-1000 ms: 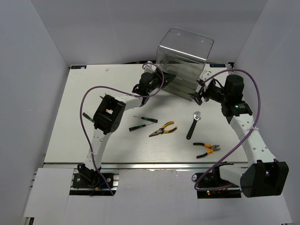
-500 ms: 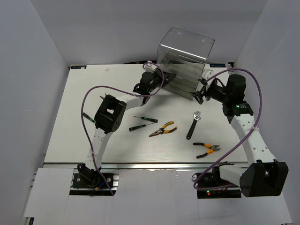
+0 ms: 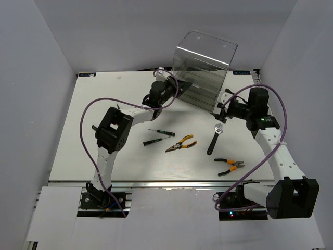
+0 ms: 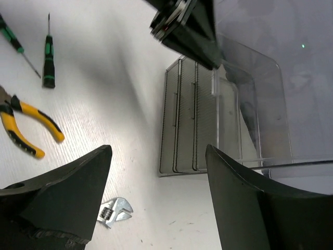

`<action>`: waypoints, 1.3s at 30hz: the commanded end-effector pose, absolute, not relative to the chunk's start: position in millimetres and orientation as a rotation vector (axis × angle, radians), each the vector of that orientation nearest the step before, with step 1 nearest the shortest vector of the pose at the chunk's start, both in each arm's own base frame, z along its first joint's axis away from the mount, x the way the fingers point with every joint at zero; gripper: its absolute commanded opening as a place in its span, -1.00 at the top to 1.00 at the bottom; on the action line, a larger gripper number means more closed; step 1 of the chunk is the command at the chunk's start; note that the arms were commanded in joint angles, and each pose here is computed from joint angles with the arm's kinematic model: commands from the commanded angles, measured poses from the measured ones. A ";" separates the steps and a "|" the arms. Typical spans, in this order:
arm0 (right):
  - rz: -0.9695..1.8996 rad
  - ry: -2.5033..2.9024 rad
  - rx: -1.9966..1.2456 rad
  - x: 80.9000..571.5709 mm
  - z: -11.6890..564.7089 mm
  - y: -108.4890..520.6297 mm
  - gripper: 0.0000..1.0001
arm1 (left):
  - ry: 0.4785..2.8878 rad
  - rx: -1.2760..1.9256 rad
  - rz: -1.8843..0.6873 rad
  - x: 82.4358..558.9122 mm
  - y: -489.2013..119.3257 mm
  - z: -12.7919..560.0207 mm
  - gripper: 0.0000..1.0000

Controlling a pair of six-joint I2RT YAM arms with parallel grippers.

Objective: Sort the tools into containers

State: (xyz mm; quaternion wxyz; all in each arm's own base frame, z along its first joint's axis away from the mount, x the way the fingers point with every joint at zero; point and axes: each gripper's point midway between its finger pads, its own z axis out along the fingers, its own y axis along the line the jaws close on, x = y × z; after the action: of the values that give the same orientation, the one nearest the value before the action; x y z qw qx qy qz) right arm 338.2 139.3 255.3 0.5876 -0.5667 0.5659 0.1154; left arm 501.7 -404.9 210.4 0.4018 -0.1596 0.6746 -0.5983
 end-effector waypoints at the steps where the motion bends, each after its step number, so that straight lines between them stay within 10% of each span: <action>1: 0.213 1.229 -1.433 334.6 247.8 139.0 -0.58 | 1.564 -0.289 -1.528 484.5 -394.5 280.7 1.00; 39: -0.638 0.952 -1.348 421.0 225.1 145.0 -0.54 | 1.379 -0.230 -1.566 454.7 -372.0 365.9 1.00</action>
State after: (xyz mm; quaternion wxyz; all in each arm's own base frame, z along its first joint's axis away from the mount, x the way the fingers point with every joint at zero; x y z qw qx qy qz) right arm 391.0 157.7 160.4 0.5743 -0.6673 0.4393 -0.1787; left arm 474.1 -385.3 289.6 0.4495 -0.1244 0.6382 -0.6125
